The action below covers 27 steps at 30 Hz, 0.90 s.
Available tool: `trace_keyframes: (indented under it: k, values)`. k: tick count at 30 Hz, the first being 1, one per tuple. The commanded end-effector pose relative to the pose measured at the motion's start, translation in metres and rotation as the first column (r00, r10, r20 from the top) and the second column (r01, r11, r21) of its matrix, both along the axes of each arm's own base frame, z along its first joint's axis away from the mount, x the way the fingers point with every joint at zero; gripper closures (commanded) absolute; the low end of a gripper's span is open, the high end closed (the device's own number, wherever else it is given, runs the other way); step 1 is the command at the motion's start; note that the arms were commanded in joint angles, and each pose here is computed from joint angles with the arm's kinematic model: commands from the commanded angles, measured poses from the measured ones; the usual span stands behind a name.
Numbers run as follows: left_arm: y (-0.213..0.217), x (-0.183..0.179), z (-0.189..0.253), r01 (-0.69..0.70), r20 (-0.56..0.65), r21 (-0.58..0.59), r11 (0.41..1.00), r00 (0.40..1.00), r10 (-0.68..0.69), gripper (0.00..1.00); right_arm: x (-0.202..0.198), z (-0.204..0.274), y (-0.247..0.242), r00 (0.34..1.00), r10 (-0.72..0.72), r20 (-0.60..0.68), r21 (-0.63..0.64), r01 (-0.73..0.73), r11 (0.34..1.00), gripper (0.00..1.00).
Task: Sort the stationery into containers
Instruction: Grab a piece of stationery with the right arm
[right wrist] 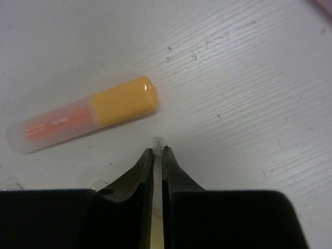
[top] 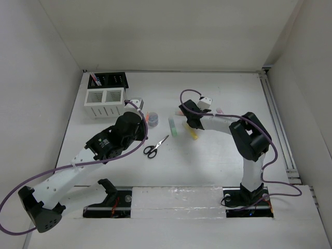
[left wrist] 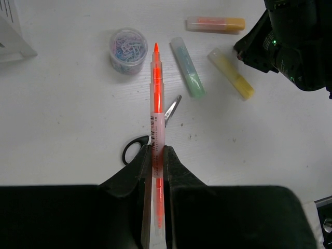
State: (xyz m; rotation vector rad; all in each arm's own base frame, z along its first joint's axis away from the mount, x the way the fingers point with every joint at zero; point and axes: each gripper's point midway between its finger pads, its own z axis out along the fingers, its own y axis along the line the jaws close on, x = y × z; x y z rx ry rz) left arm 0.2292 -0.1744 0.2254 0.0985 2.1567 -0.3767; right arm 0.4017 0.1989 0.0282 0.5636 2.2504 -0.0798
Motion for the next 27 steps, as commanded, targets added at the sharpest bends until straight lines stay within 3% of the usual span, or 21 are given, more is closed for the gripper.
trace_keyframes:
  k: [1, 3, 8, 13, 17, 21, 22, 27]
  values:
    - [-0.002, 0.002, 0.002, 0.008, 0.018, -0.006, 1.0, 1.0, -0.008, 1.0, -0.007, -0.011, 0.006, 0.999, 0.001, -0.038, 0.011, -0.001, 1.0, 0.92]
    - [-0.002, 0.002, 0.002, 0.008, 0.018, -0.006, 1.0, 1.0, -0.008, 1.0, -0.005, -0.008, 0.004, 0.999, -0.003, -0.037, 0.025, 0.004, 1.0, 1.0]
    - [-0.002, 0.001, 0.004, 0.008, 0.025, -0.013, 1.0, 1.0, -0.007, 1.0, -0.006, 0.015, 0.004, 1.0, 0.003, 0.01, 0.07, -0.003, 0.998, 1.0]
    - [-0.007, -0.002, 0.004, 0.055, 0.024, -0.021, 0.998, 0.998, -0.054, 1.0, -0.009, 0.091, -0.008, 0.986, -0.028, 0.167, 0.132, 0.006, 0.991, 1.0]
    - [-0.027, -0.018, 0.019, 0.213, 0.059, -0.092, 0.973, 0.976, -0.208, 1.0, -0.02, 0.153, -0.011, 0.945, 0.015, 0.328, 0.196, -0.083, 0.977, 1.0]
    - [-0.054, -0.044, 0.042, 0.425, 0.124, -0.188, 0.885, 0.905, -0.408, 1.0, -0.033, 0.213, 0.033, 0.828, 0.196, 0.525, 0.278, -0.385, 0.88, 1.0]
    - [-0.057, -0.05, 0.05, 0.46, 0.148, -0.211, 0.862, 0.887, -0.437, 1.0, -0.04, 0.232, 0.052, 0.781, 0.232, 0.58, 0.309, -0.475, 0.824, 1.0]
    - [-0.065, -0.071, 0.069, 0.579, 0.228, -0.24, 0.779, 0.814, -0.534, 1.0, -0.083, 0.284, 0.082, 0.635, 0.209, 0.743, 0.404, -0.676, 0.616, 1.0]
